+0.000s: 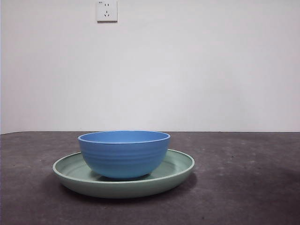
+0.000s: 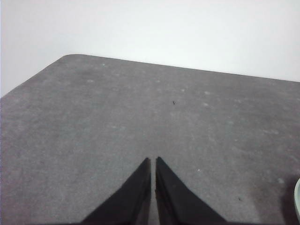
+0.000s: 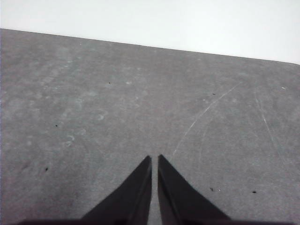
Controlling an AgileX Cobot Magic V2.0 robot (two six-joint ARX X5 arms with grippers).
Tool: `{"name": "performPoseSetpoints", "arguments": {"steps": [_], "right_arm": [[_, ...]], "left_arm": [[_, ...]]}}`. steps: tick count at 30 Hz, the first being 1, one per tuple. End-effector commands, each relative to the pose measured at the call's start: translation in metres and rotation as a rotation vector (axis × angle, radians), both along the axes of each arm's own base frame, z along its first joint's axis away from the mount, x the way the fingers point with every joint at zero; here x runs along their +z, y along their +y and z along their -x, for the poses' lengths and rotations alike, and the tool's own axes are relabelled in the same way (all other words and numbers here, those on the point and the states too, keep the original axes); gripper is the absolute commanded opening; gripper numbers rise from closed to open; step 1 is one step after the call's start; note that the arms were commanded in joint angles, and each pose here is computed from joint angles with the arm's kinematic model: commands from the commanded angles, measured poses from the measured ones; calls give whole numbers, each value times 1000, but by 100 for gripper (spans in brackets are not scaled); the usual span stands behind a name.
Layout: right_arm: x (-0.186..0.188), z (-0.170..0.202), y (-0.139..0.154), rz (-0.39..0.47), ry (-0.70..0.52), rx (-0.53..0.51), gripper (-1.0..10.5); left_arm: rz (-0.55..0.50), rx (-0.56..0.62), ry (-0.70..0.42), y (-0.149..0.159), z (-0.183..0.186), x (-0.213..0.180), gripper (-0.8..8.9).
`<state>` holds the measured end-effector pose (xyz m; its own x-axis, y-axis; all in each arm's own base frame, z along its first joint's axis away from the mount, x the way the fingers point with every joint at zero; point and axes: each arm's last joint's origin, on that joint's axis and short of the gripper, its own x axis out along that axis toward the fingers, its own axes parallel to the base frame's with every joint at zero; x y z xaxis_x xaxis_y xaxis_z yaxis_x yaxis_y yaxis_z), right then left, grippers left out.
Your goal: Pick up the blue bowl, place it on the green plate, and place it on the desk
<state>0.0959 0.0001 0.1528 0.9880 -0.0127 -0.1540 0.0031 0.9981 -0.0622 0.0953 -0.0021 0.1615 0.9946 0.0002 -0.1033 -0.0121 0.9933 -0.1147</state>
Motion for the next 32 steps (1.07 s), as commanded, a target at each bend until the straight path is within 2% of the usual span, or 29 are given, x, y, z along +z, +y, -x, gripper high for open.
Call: {"name": "performPoseSetpoints", "arguments": {"steps": [1,32], "right_arm": [[-1,0,0,0,-6,0,18],[-1,0,0,0,-6,0,18]], "left_arm": [[-15,2,28,0,-1,-8,19],[-15,2,51,0,-1,-10,19]]}}
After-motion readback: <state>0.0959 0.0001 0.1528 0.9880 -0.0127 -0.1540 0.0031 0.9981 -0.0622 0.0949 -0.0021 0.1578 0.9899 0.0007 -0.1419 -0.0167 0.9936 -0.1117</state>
